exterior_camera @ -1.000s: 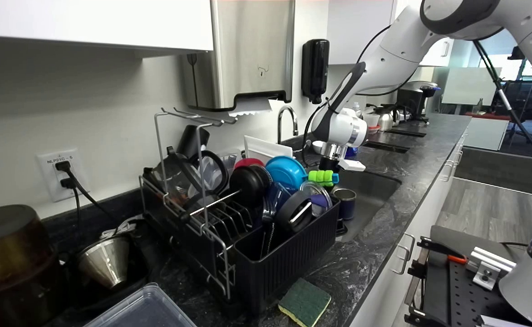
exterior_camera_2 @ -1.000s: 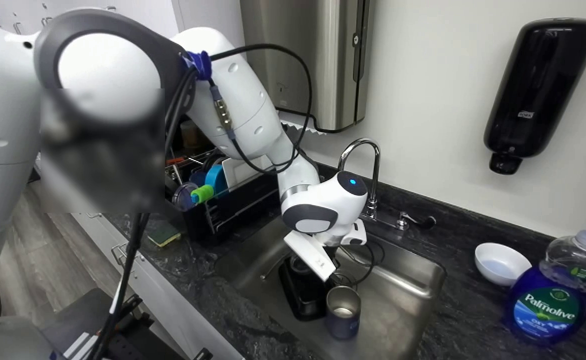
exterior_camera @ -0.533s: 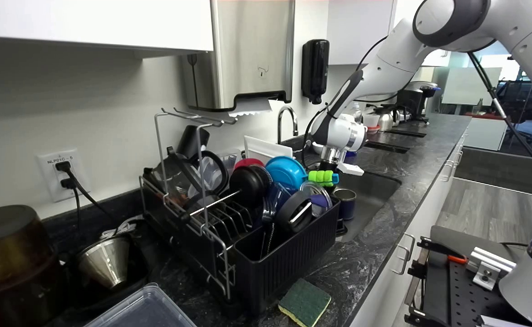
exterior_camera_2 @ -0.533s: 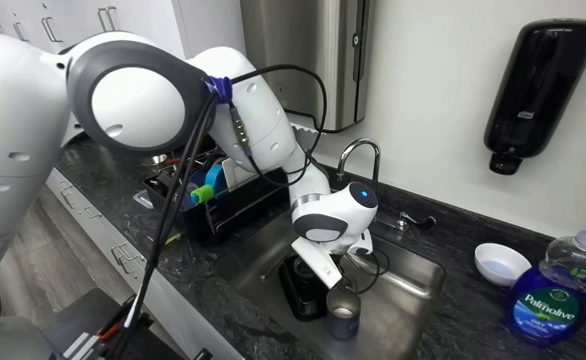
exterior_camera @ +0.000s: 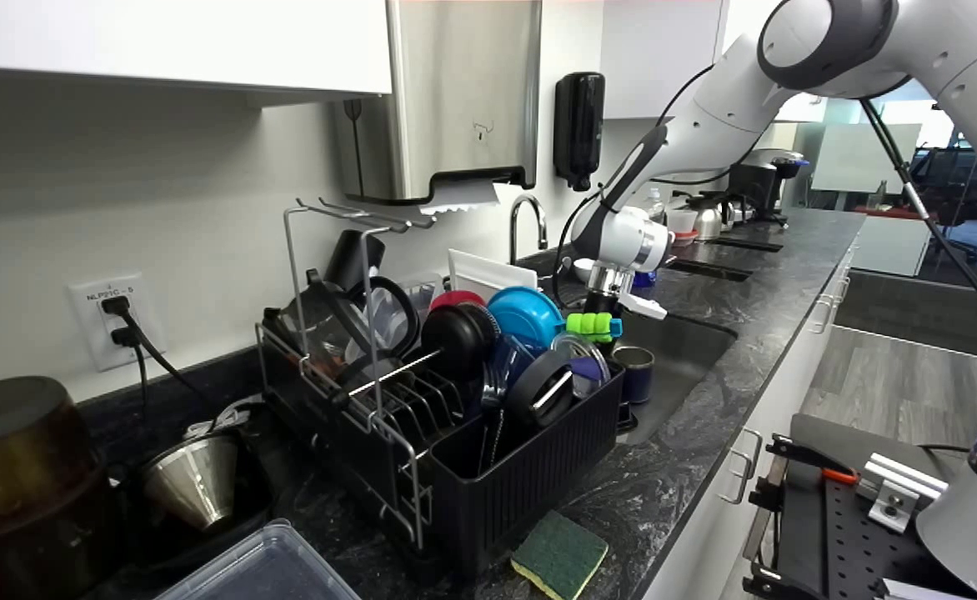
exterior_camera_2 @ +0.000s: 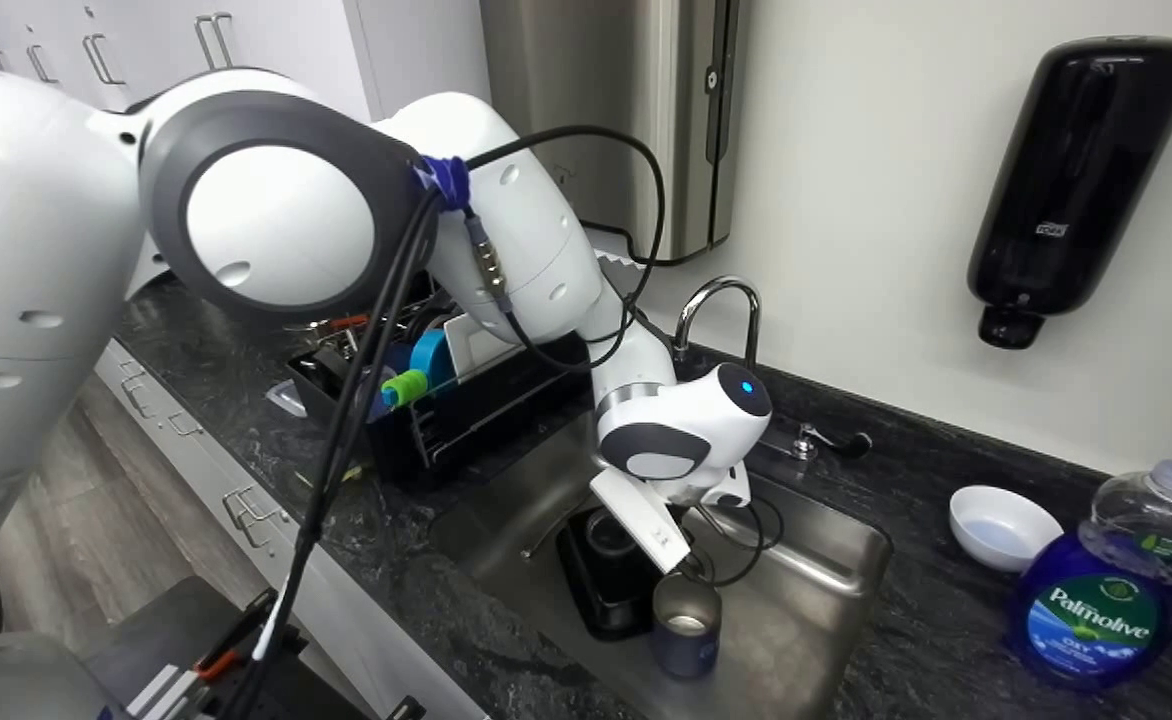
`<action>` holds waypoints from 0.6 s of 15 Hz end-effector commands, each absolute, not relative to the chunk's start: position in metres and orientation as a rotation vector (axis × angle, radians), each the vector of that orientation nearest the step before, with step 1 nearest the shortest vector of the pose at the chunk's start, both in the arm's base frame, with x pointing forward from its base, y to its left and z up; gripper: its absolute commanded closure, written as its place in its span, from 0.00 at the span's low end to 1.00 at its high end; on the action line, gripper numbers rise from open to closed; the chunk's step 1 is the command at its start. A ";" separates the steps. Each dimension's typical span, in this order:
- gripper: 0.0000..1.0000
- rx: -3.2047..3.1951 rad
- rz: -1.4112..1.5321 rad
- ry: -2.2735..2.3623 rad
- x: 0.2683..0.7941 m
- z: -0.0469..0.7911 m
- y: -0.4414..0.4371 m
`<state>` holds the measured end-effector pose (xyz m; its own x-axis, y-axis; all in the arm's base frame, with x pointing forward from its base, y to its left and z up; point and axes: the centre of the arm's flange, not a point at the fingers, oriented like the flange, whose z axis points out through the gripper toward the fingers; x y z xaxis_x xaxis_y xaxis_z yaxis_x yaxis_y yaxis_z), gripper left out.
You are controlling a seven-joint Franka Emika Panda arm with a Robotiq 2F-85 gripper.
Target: Take the lid off the travel mug and put it on the black Tupperware
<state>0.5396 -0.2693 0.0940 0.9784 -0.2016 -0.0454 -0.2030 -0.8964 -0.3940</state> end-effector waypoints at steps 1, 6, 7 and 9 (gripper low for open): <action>0.16 -2.696 0.014 0.255 0.542 0.094 -0.274; 0.00 -2.741 0.054 0.221 0.534 0.107 -0.279; 0.00 -2.750 0.062 0.207 0.531 0.111 -0.281; 0.00 -2.764 0.066 0.174 0.526 0.125 -0.284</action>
